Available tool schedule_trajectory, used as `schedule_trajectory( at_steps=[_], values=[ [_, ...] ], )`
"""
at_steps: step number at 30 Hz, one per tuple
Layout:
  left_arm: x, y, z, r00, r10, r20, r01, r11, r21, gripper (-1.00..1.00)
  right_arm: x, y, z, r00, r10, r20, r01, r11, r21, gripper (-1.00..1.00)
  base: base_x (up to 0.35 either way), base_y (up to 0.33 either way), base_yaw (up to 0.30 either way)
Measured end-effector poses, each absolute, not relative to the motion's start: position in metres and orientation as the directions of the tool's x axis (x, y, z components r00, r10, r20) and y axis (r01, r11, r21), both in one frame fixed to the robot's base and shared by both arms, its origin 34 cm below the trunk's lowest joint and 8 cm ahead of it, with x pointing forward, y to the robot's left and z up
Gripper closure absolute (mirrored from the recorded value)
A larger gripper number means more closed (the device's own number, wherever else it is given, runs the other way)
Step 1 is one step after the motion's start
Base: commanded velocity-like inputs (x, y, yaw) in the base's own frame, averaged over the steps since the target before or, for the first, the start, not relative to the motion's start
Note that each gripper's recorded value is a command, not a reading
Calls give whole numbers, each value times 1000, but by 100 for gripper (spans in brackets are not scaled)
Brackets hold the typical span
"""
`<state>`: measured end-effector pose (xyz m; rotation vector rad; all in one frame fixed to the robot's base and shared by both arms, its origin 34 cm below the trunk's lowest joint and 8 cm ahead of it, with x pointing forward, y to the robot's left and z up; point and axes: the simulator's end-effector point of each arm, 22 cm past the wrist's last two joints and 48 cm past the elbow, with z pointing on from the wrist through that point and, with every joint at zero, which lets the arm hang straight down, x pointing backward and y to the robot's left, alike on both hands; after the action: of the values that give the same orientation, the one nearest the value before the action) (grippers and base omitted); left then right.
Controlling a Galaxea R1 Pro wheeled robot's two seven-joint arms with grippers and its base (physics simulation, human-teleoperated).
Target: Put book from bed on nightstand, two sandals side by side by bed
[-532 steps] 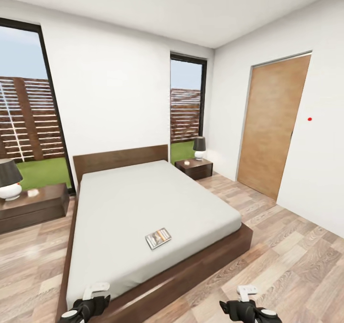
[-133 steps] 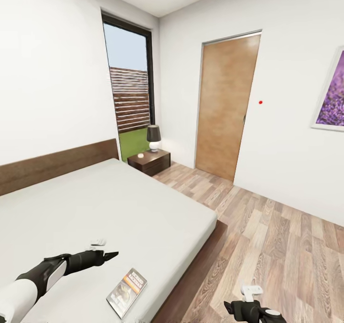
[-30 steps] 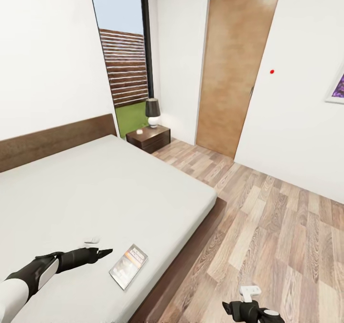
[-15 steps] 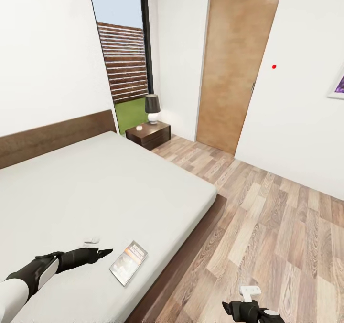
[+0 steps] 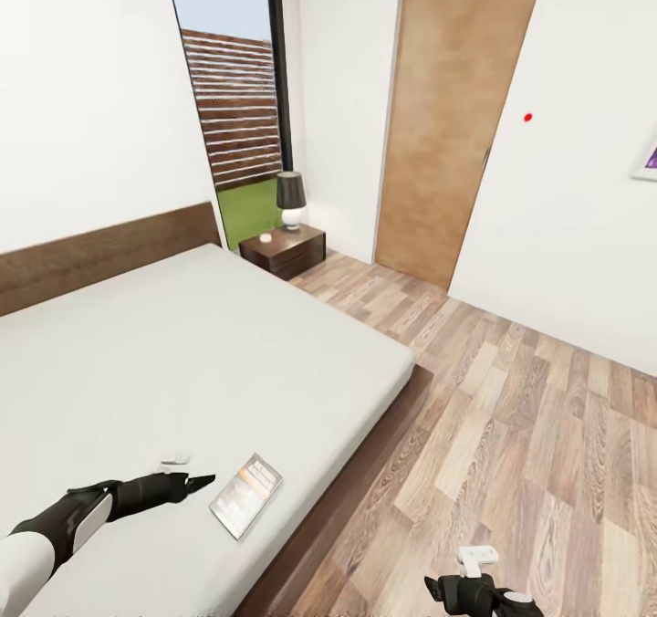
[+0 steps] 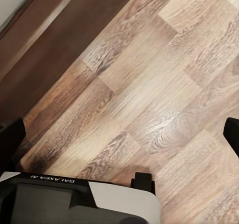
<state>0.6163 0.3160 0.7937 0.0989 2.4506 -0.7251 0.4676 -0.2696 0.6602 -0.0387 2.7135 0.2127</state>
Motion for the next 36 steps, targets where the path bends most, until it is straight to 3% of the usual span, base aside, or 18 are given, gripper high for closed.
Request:
schedule_trajectory(
  at_steps=[36],
  values=[
    [609, 302, 777, -850, -79, -520, 245, 816, -523, -100, 447, -268, 640, -935, 3, -354, -53, 988, 148, -100, 0, 0, 0]
  ],
)
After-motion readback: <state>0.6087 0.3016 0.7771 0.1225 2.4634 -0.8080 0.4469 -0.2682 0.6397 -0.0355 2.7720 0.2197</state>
